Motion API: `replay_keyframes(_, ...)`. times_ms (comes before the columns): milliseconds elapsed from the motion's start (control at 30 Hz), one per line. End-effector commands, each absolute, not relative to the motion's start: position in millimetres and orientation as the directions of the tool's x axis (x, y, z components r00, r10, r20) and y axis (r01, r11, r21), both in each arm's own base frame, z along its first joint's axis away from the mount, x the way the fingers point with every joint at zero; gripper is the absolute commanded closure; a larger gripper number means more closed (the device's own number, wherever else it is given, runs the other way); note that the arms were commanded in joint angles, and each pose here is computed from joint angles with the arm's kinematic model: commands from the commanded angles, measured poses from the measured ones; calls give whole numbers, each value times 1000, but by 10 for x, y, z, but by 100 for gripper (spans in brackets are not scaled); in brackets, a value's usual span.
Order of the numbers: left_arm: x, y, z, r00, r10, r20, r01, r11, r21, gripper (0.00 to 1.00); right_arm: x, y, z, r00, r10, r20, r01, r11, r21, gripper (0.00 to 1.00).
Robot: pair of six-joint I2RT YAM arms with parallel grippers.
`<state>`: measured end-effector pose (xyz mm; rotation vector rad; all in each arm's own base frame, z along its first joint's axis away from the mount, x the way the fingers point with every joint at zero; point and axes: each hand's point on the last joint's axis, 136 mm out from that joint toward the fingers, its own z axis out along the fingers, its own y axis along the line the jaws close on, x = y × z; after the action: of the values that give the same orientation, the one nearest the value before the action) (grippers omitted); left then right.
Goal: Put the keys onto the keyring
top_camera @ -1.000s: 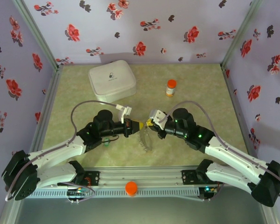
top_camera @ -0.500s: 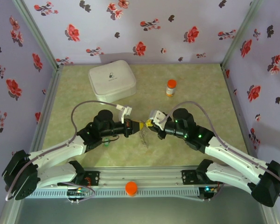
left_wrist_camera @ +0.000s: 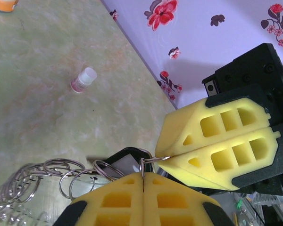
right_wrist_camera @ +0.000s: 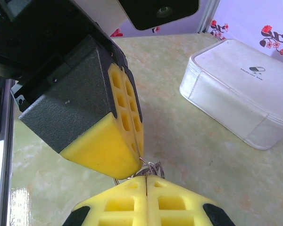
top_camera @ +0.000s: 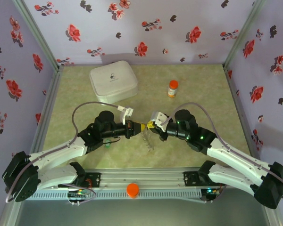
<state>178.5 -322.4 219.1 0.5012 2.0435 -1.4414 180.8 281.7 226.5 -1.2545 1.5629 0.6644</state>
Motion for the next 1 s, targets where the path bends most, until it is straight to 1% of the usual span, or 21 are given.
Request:
replay_keyframes(0,1772,-3304,2553,-723,-63,-688,656,252,-712,100,1685,2840,2291,31,-374,-927,-955,262,-138,100)
replay_keyframes(167,1731,-3313,2612,-715,-53,-698,673,222,-706,100,1646,2819,2248,27,-407,-913,-961,242,-136,100)
replay_keyframes(467,1601,-3334,2741,-703,-32,-710,701,134,-700,100,1657,2711,2149,53,-478,-877,-951,243,-190,100)
replay_keyframes(600,1564,-3335,2778,-699,-36,-714,708,103,-699,100,1624,2710,2153,63,-480,-875,-954,227,-194,100)
replay_keyframes(967,1576,-3330,2719,-700,-40,-713,707,102,-700,100,1501,2711,2282,125,-422,-898,-959,181,-219,100)
